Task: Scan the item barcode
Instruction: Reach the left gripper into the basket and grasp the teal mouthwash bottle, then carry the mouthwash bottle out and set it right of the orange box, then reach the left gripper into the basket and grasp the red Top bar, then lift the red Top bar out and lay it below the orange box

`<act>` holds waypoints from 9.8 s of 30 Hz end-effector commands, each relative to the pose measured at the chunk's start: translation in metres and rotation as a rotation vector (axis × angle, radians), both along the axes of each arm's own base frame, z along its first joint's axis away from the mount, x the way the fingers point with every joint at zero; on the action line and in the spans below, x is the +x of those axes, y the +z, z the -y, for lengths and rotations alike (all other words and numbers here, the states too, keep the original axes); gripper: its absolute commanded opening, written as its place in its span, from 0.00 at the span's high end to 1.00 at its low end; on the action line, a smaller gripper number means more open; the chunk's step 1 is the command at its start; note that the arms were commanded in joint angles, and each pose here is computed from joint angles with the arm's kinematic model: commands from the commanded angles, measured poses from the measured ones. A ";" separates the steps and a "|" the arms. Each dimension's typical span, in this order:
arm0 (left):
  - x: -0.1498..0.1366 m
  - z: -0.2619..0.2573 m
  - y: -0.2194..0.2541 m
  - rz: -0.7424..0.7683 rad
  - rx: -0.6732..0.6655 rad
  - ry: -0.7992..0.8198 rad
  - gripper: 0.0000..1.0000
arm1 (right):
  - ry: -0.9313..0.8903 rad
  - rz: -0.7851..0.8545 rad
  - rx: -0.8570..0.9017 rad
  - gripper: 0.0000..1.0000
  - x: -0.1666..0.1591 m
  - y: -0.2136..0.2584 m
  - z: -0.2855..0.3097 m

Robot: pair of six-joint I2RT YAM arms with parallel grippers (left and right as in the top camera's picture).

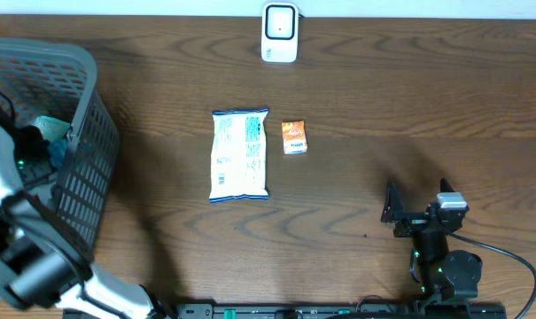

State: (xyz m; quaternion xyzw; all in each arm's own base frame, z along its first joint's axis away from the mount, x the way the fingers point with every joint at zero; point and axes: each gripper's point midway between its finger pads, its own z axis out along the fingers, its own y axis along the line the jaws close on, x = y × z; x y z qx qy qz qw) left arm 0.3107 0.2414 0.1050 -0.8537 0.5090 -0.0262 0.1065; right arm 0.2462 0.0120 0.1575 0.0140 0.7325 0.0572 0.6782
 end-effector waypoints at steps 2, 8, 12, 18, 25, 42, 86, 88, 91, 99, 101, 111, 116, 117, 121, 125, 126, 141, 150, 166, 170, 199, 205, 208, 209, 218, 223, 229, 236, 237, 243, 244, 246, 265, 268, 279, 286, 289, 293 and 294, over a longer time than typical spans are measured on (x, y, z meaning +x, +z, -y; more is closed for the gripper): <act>-0.002 -0.001 0.062 0.124 0.108 -0.015 0.55 | 0.005 0.000 0.012 0.01 0.000 -0.001 -0.002; -0.013 0.002 0.138 0.303 0.253 -0.004 0.55 | 0.005 0.000 0.012 0.01 0.000 0.000 -0.002; -0.031 0.009 0.190 0.425 0.354 0.012 0.55 | 0.005 0.000 0.012 0.01 0.000 0.000 -0.002; -0.055 0.038 0.253 0.586 0.467 -0.009 0.55 | 0.005 0.000 0.012 0.01 0.000 -0.001 -0.002; -0.020 0.130 0.271 0.743 0.349 -0.378 0.55 | 0.005 0.000 0.012 0.01 0.000 0.000 -0.002; 0.095 0.395 0.157 0.620 0.190 -1.397 0.55 | 0.005 0.000 0.012 0.01 0.000 0.000 -0.002; 0.050 0.570 -0.043 0.290 0.124 -2.090 0.02 | 0.005 0.000 0.012 0.01 0.000 -0.001 -0.002; 0.049 0.567 -0.021 0.324 0.149 -2.109 0.02 | 0.005 0.000 0.012 0.01 0.000 0.000 -0.002; 0.047 0.566 0.011 0.393 0.186 -2.119 0.02 | 0.005 0.000 0.012 0.01 0.000 0.000 -0.002; 0.047 0.534 0.134 0.619 0.463 -2.041 0.02 | 0.005 0.000 0.012 0.01 0.000 0.000 -0.002; 0.046 0.520 0.160 0.654 0.539 -2.010 0.02 | 0.005 0.000 0.012 0.01 0.000 -0.001 -0.002; 0.046 0.398 0.265 0.725 0.810 -1.642 0.02 | 0.005 0.000 0.012 0.01 0.000 -0.001 -0.002; 0.048 0.333 0.290 0.717 0.871 -1.458 0.02 | 0.005 0.000 0.012 0.01 0.000 0.000 -0.002; 0.046 0.315 0.296 0.712 0.880 -1.399 0.02 | 0.005 0.000 0.012 0.01 0.000 0.000 -0.002; 0.040 0.272 0.311 0.703 0.909 -1.256 0.02 | 0.005 0.000 0.012 0.01 0.000 -0.001 -0.002; 0.033 0.221 0.319 0.651 0.951 -1.110 0.02 | 0.005 0.000 0.012 0.01 0.000 0.000 -0.002; 0.031 0.208 0.318 0.634 0.950 -1.068 0.02 | 0.005 0.000 0.012 0.01 0.000 -0.001 -0.002; -0.074 0.025 0.219 0.195 0.602 -0.294 0.02 | 0.005 0.000 0.012 0.01 0.000 0.000 -0.002; -0.116 -0.016 0.106 -0.145 0.322 -0.287 0.01 | 0.005 0.000 0.012 0.01 0.000 -0.001 -0.002; -0.103 -0.018 -0.039 -0.214 0.315 -0.825 0.02 | 0.005 0.000 0.012 0.01 0.000 -0.001 -0.002; -0.112 -0.011 -0.063 -0.234 0.315 -0.830 0.02 | 0.005 0.000 0.012 0.01 0.000 -0.001 -0.002; -0.148 0.026 -0.117 -0.263 0.183 -0.746 0.81 | 0.005 0.000 0.012 0.01 0.000 -0.001 -0.002; -0.119 -0.006 -0.070 -0.226 0.275 -0.727 0.93 | 0.005 0.000 0.012 0.01 0.000 -0.001 -0.002; -0.098 -0.027 -0.024 -0.190 0.343 -0.716 0.93 | 0.005 0.000 0.012 0.01 0.000 0.000 -0.002; -0.091 -0.032 -0.007 -0.172 0.365 -0.714 0.93 | 0.005 0.000 0.012 0.01 0.000 0.000 -0.002; -0.017 -0.044 0.162 0.204 0.569 -0.744 0.93 | 0.005 0.000 0.012 0.01 0.000 -0.001 -0.002; 0.017 0.010 0.261 0.617 0.627 -0.848 0.93 | 0.005 0.000 0.012 0.01 0.000 -0.001 -0.002; 0.034 0.133 0.347 0.936 0.762 -1.171 0.93 | 0.005 0.000 0.012 0.01 0.000 0.000 -0.002; 0.048 0.259 0.344 0.987 0.766 -1.512 0.93 | 0.005 0.000 0.012 0.01 0.000 0.000 -0.002; 0.051 0.272 0.337 0.972 0.747 -1.538 0.93 | 0.005 0.000 0.012 0.01 0.000 0.000 -0.002; 0.066 0.351 0.282 0.856 0.607 -1.725 0.93 | 0.005 0.000 0.012 0.01 0.000 -0.001 -0.002; 0.068 0.362 0.271 0.832 0.580 -1.754 0.93 | 0.005 0.000 0.012 0.01 0.000 -0.001 -0.002; 0.070 0.389 0.243 0.772 0.505 -1.830 0.93 | 0.005 0.000 0.012 0.01 0.000 -0.001 -0.002; 0.003 0.483 -0.004 0.133 0.043 -1.937 0.93 | 0.005 0.000 0.012 0.01 0.000 0.000 -0.002; -0.005 0.491 -0.016 0.135 0.024 -1.900 0.93 | 0.005 0.000 0.012 0.01 0.000 0.000 -0.002; -0.014 0.508 -0.040 0.186 0.024 -1.913 0.93 | 0.005 0.000 0.012 0.01 0.000 -0.001 -0.002; -0.023 0.505 -0.058 0.153 0.002 -1.882 0.93 | 0.005 0.000 0.012 0.01 0.000 0.000 -0.002; -0.024 0.505 -0.062 0.149 0.001 -1.884 0.92 | 0.005 0.000 0.012 0.01 0.000 0.000 -0.002; -0.023 0.506 -0.064 0.158 0.002 -1.884 0.93 | 0.005 0.000 0.012 0.01 0.000 0.000 -0.002; -0.023 0.506 -0.064 0.157 0.002 -1.884 0.93 | 0.005 0.000 0.012 0.01 0.000 0.000 -0.002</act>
